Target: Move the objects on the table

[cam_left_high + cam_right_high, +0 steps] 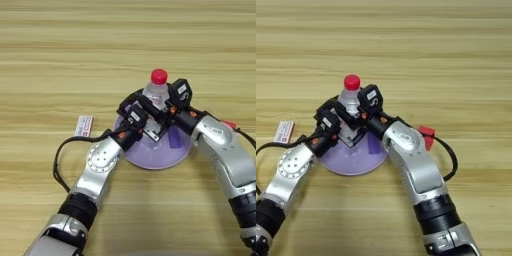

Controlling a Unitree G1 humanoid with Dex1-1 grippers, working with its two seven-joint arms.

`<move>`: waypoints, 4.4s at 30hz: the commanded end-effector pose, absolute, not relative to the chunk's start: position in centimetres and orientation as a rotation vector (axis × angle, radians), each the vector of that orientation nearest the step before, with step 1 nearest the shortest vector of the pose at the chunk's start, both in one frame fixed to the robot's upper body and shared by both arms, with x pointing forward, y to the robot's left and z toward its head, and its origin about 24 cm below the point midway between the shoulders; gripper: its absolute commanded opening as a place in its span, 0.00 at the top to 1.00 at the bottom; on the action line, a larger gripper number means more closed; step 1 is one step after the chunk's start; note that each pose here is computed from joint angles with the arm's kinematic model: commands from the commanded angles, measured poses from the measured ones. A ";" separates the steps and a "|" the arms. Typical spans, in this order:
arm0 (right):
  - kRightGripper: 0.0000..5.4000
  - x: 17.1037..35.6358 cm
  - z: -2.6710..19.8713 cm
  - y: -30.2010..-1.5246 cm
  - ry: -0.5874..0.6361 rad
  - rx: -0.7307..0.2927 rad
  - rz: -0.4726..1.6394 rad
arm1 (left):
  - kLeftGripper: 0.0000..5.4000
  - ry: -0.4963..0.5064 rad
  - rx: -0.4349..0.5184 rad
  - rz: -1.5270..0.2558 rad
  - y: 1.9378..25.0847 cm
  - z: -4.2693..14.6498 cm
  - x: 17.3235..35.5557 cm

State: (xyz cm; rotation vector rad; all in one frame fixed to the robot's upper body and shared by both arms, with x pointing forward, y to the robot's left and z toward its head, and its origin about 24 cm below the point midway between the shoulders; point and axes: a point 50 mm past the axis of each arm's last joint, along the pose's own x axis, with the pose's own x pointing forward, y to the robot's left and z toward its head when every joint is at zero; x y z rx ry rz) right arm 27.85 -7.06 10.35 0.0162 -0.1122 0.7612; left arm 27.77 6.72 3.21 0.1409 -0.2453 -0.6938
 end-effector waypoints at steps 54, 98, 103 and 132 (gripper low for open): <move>0.00 28.2 11.1 -7.2 -0.207 0.016 0.743 | 0.40 -0.183 0.138 -0.666 8.0 2.3 28.7; 0.00 31.3 7.5 -15.2 -0.123 -0.150 0.361 | 0.41 -0.280 0.119 -0.523 11.2 4.3 29.5; 0.00 31.5 7.6 -15.6 -0.132 -0.103 0.338 | 0.41 -0.259 0.135 -0.454 13.3 4.1 30.0; 0.00 31.4 7.2 -15.2 -0.132 -0.082 0.344 | 0.41 -0.189 0.211 -0.099 23.8 4.3 30.7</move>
